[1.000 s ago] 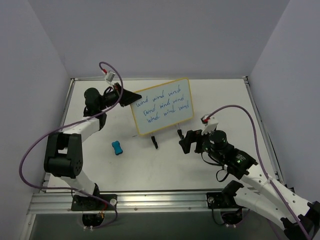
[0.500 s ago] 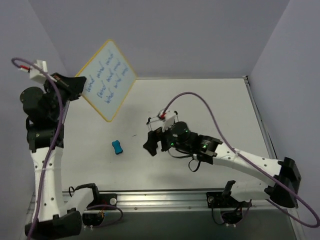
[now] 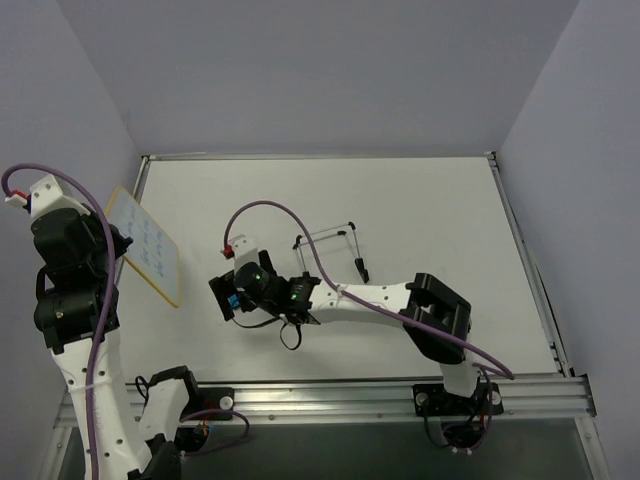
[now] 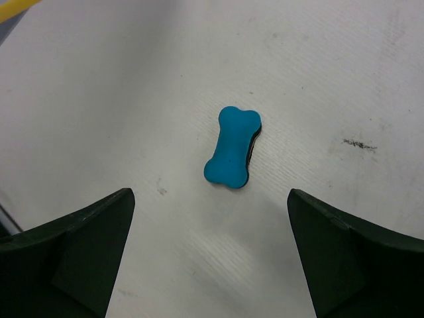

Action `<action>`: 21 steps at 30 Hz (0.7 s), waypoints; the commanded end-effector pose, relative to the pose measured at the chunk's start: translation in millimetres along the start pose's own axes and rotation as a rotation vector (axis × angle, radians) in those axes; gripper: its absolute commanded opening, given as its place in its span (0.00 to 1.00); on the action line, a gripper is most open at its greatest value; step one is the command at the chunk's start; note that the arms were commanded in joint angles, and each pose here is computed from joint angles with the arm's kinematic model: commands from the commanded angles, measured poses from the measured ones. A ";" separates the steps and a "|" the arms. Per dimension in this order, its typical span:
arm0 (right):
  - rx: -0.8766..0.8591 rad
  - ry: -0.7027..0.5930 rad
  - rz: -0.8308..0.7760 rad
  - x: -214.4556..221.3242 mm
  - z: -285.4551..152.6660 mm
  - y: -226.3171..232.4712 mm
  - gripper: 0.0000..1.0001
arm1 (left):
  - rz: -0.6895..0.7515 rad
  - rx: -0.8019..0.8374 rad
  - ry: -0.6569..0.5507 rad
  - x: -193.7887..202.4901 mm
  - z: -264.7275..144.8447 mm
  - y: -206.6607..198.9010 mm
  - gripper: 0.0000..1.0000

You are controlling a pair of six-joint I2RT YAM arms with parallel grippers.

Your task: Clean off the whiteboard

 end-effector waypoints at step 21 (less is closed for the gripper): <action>0.163 0.160 -0.040 17.9 83.7 -19.2 0.61 | 0.013 -0.011 -0.152 -21.8 -28.3 4.1 0.02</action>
Point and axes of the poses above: each gripper's point midway between its finger pads, its own z axis out along the fingers, its own y axis along the line the jaws close on, x = y × z, the point moved 10 cm from there along -z, back along the fingers, and after that the axes turned 10 degrees about z, right-handed, at the moved point
